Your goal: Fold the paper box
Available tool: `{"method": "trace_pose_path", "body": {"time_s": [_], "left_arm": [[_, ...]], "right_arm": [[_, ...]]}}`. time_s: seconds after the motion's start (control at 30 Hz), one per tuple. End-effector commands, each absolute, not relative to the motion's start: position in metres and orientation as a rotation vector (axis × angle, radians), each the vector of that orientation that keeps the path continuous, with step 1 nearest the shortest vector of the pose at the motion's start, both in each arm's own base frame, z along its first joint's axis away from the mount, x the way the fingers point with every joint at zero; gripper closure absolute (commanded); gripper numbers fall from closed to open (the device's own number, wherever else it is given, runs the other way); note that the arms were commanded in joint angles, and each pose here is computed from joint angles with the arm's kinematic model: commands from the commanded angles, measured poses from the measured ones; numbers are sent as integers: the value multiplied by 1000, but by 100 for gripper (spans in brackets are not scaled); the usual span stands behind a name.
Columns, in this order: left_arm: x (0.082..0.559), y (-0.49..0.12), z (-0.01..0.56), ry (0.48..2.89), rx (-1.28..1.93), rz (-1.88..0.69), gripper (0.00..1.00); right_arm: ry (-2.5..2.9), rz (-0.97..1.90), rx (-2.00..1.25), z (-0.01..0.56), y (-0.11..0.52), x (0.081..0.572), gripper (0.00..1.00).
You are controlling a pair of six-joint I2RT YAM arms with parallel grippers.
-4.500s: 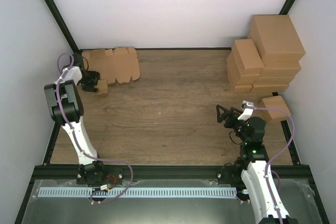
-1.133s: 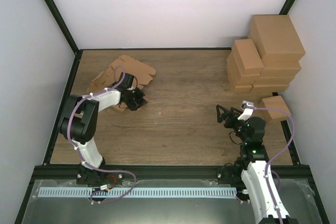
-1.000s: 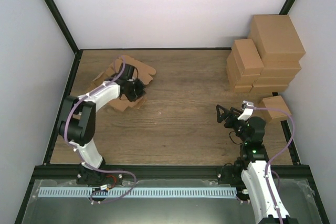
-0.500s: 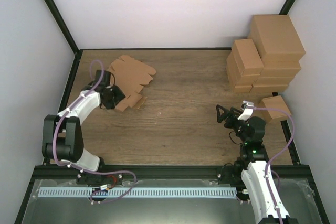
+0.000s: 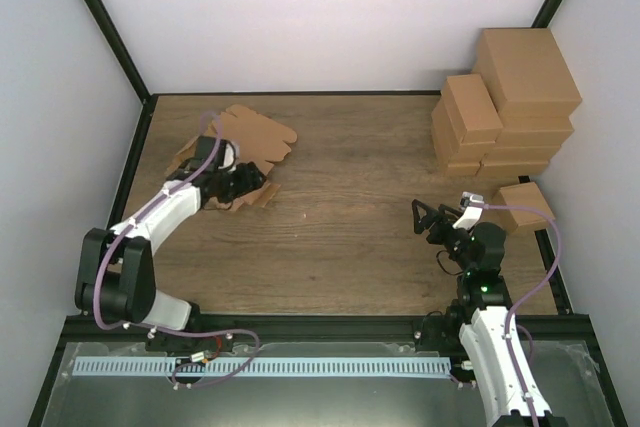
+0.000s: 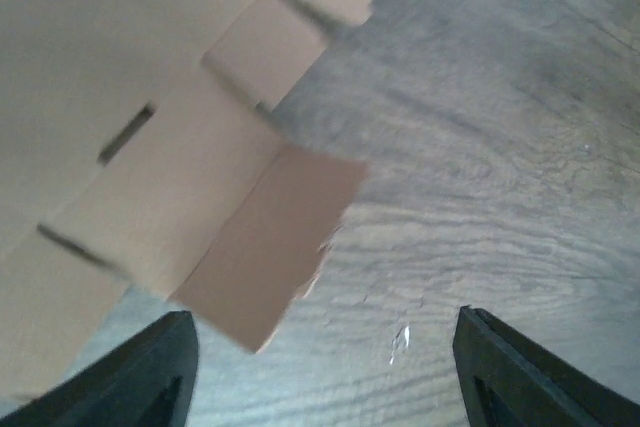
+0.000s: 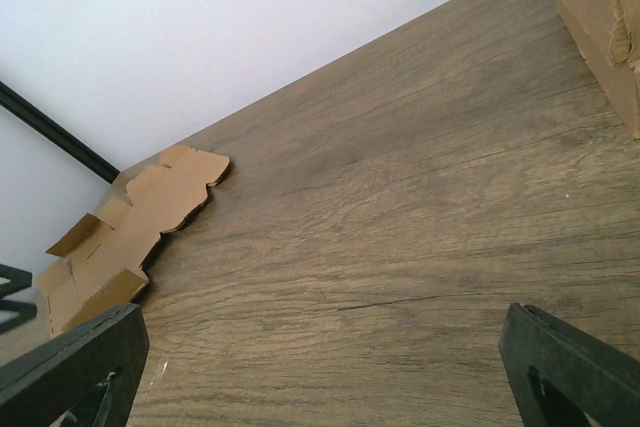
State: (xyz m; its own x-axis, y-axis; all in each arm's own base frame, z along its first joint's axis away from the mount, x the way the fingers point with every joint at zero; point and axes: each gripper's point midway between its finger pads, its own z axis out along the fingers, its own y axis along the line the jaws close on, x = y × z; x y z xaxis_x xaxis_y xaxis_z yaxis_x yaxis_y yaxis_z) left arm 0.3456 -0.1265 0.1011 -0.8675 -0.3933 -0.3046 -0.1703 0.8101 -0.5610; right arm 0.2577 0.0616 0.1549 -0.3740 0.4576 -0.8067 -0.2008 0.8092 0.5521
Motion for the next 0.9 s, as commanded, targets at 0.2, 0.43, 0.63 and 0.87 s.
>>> {"method": "trace_pose_path", "body": {"time_s": [0.2, 0.43, 0.63, 0.87], "left_arm": [[366, -145, 117, 2570, 209, 107, 50], [373, -147, 91, 2645, 313, 282, 61], [377, -150, 76, 2673, 348, 313, 65], [377, -152, 61, 2710, 402, 325, 74]], "right_arm": [[1809, 718, 174, 161, 64, 257, 0], [1808, 719, 173, 161, 65, 257, 0], [1808, 716, 177, 161, 64, 257, 0], [1806, 714, 177, 161, 64, 257, 0]]}}
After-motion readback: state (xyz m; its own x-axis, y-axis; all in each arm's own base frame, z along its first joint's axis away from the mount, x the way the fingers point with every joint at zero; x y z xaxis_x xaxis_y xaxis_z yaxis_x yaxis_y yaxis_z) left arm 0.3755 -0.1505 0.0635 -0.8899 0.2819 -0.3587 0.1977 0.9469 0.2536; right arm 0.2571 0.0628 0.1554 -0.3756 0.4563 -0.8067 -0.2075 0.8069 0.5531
